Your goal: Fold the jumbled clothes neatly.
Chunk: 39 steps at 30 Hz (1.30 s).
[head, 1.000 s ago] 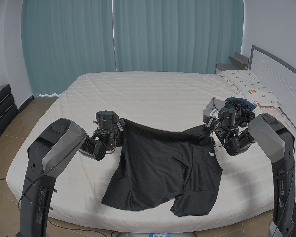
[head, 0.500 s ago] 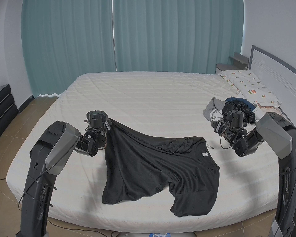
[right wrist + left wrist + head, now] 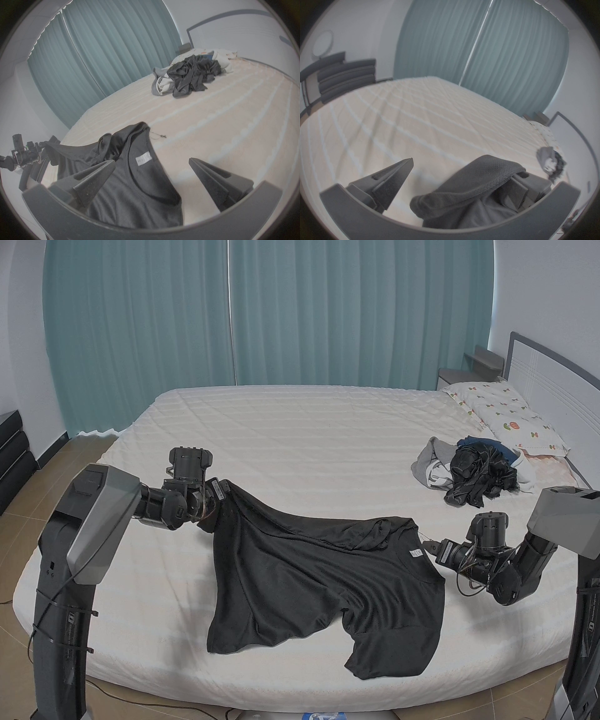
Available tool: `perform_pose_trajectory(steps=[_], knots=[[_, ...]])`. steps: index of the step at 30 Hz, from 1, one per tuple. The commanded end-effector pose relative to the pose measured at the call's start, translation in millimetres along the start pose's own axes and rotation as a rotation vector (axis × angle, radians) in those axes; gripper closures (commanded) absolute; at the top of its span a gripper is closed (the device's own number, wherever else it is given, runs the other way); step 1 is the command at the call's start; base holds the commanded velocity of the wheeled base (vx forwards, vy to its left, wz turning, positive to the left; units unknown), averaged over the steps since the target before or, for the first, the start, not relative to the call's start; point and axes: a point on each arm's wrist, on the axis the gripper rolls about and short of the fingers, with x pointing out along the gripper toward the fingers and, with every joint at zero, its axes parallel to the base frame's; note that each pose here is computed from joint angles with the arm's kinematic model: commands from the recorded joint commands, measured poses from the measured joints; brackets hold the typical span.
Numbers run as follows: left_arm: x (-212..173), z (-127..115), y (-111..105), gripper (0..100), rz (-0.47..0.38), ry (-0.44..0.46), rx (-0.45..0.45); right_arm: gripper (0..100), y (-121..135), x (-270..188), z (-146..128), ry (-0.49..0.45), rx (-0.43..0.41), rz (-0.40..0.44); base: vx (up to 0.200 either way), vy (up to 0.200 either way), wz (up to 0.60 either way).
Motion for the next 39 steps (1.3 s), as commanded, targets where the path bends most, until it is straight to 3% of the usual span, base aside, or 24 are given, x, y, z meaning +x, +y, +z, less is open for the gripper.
perform_pose_trajectory(steps=[1, 8, 14, 18, 19, 20, 21, 26, 33, 39], knots=[[-63, 46, -10, 0, -0.164, 0.155, -0.061, 0, -15, -16, -14, 0.067, 0.064, 0.048, 0.0, 0.0, 0.0], [-64, 46, -1, 0, -0.151, 0.238, -0.125, 0, -22, -18, -18, 0.05, 0.127, 0.053, 0.0, 0.0, 0.0], [-70, 55, 4, 0, -0.16, 0.474, -0.273, 0, -25, -28, -26, 0.061, 0.143, 0.108, 0.0, 0.0, 0.0], [-66, 35, 13, 0, -0.107, 0.59, -0.181, 0, -24, -30, -28, 0.06, 0.179, 0.117, 0.0, 0.0, 0.0], [-66, 35, 13, 0, -0.107, 0.59, -0.181, 0, -24, -30, -28, 0.06, 0.179, 0.117, 0.0, 0.0, 0.0], [-63, 27, 18, 0, -0.064, 0.608, -0.066, 0, -24, -32, -30, 0.072, 0.201, 0.12, 0.0, 0.0, 0.0], [-63, 27, 18, 0, -0.064, 0.608, -0.066, 0, -24, -32, -30, 0.072, 0.201, 0.12, 0.0, 0.0, 0.0], [-48, 31, 14, 0, -0.011, 0.502, -0.166, 0, -26, -36, -36, 0.103, 0.203, 0.114, 0.0, 0.0, 0.0], [-76, 30, 19, 0, -0.004, 0.547, -0.209, 0, -30, -41, -36, 0.106, 0.213, 0.099, 0.0, 0.0, 0.0], [-113, 16, 27, 0, -0.085, 0.519, -0.225, 0, -30, -41, -43, 0.135, 0.253, 0.092, 0.0, 0.0, 0.0]])
